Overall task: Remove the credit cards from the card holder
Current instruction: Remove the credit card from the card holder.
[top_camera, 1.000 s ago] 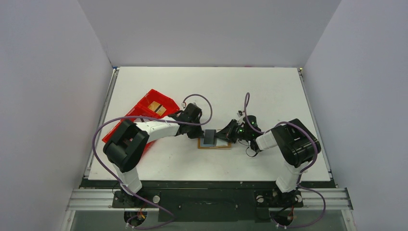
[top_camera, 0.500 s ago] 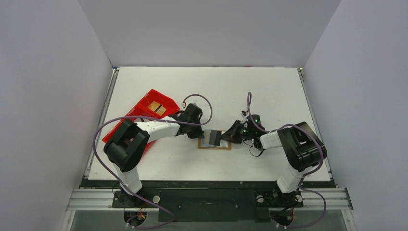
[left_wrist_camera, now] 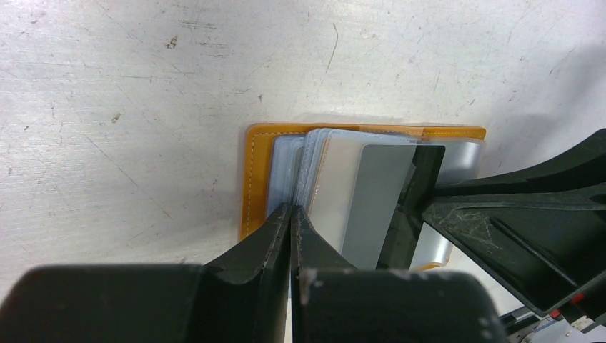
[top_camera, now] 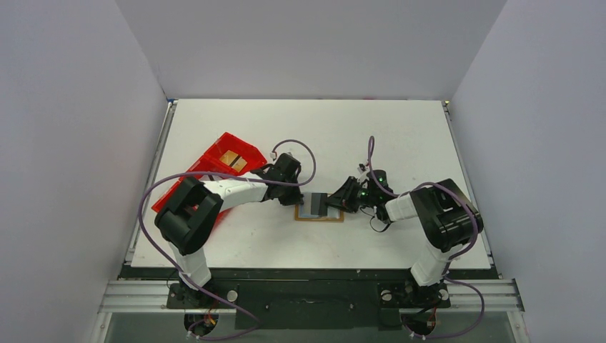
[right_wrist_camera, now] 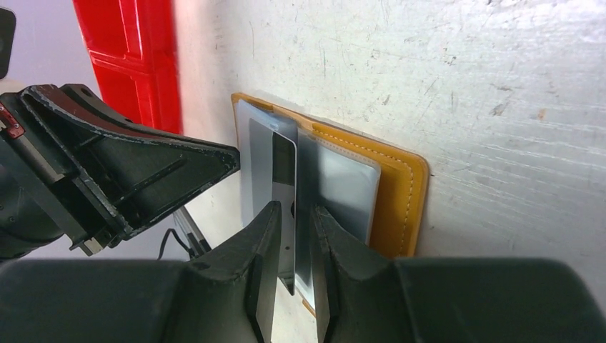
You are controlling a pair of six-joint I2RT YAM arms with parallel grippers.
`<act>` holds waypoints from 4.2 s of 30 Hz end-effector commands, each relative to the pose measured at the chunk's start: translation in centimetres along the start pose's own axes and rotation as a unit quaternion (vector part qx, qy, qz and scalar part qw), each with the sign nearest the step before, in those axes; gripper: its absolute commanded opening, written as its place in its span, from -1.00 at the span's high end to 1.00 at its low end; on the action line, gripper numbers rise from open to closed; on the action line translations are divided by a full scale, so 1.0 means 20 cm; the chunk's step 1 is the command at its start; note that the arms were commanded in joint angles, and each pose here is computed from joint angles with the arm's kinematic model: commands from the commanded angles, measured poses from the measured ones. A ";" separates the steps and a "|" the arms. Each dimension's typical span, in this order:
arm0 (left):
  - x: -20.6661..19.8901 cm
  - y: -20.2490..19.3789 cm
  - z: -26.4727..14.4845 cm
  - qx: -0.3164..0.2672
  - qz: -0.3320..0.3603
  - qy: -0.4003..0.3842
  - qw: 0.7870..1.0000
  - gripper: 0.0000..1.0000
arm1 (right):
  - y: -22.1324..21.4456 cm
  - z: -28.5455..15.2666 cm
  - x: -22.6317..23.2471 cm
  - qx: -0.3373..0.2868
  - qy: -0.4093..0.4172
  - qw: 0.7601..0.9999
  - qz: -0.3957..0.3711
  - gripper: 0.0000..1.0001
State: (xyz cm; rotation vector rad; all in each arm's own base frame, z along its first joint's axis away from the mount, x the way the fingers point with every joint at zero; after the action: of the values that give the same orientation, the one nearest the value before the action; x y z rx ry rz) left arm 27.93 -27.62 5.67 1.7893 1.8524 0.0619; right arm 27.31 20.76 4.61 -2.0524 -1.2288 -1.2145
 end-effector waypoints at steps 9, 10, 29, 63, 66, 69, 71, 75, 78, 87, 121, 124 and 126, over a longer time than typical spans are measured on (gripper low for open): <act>0.20 -0.21 0.09 0.069 0.024 0.086 0.994 1.00 | -0.02 0.05 0.05 0.004 0.031 1.000 -0.004 0.68; 0.20 -0.21 0.09 0.068 0.024 0.086 0.994 1.00 | -0.02 0.05 0.05 0.003 0.031 1.000 -0.005 0.70; 0.22 -0.21 0.08 0.063 0.022 0.095 0.993 1.00 | 0.05 -0.06 -0.09 -0.028 -0.045 0.998 -0.024 1.00; -0.03 0.20 -0.28 -0.047 0.059 -0.018 0.997 0.46 | 0.17 -0.24 0.36 -0.061 0.010 0.996 -0.063 1.00; -0.04 0.26 -0.39 -0.063 0.051 -0.082 0.993 0.28 | 0.17 -0.24 0.46 -0.062 0.038 0.995 -0.064 1.00; -0.05 0.30 -0.48 -0.081 0.044 -0.133 0.987 0.21 | 0.16 -0.25 0.54 -0.058 0.058 0.994 -0.068 1.00; -0.05 0.32 -0.53 -0.090 0.035 -0.168 0.981 0.20 | 0.16 -0.25 0.60 -0.054 0.072 0.993 -0.070 1.00; -0.06 0.33 -0.62 -0.099 0.020 -0.227 0.969 0.17 | 0.14 -0.24 0.71 -0.043 0.112 0.991 -0.065 1.00; -0.08 0.34 -0.67 -0.109 0.018 -0.268 0.957 0.07 | 0.09 -0.24 0.78 -0.024 0.138 0.988 -0.067 1.00; -0.13 0.35 -0.74 -0.115 0.000 -0.352 0.929 0.06 | -0.06 -0.22 0.98 0.023 0.218 0.974 -0.061 1.00; -0.09 0.34 -0.76 -0.114 -0.028 -0.357 0.927 1.00 | -0.04 -0.20 0.90 -0.039 0.131 0.984 -0.114 -0.68; -0.06 0.34 -0.77 -0.120 -0.026 -0.324 0.938 1.00 | -0.01 -0.23 0.87 -0.069 0.094 0.985 -0.126 -0.77; -0.03 0.34 -0.78 -0.126 -0.026 -0.294 0.947 1.00 | 0.00 -0.24 0.85 -0.082 0.074 0.985 -0.131 -0.77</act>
State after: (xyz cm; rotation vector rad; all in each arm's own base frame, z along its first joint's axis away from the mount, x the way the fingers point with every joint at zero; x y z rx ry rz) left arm 27.22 -23.21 19.84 1.3540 1.3820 -0.3786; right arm 28.00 26.28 19.76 -1.8341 -1.3093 -1.4916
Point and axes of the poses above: each gripper's point midway between its finger pads, its own z axis out along the fingers, its own x axis along the line the jaws close on, y = z × x, the point moved 4 cm from there along -z, back along the fingers, and after that the axes turned 10 degrees about z, right-handed, at the moved point
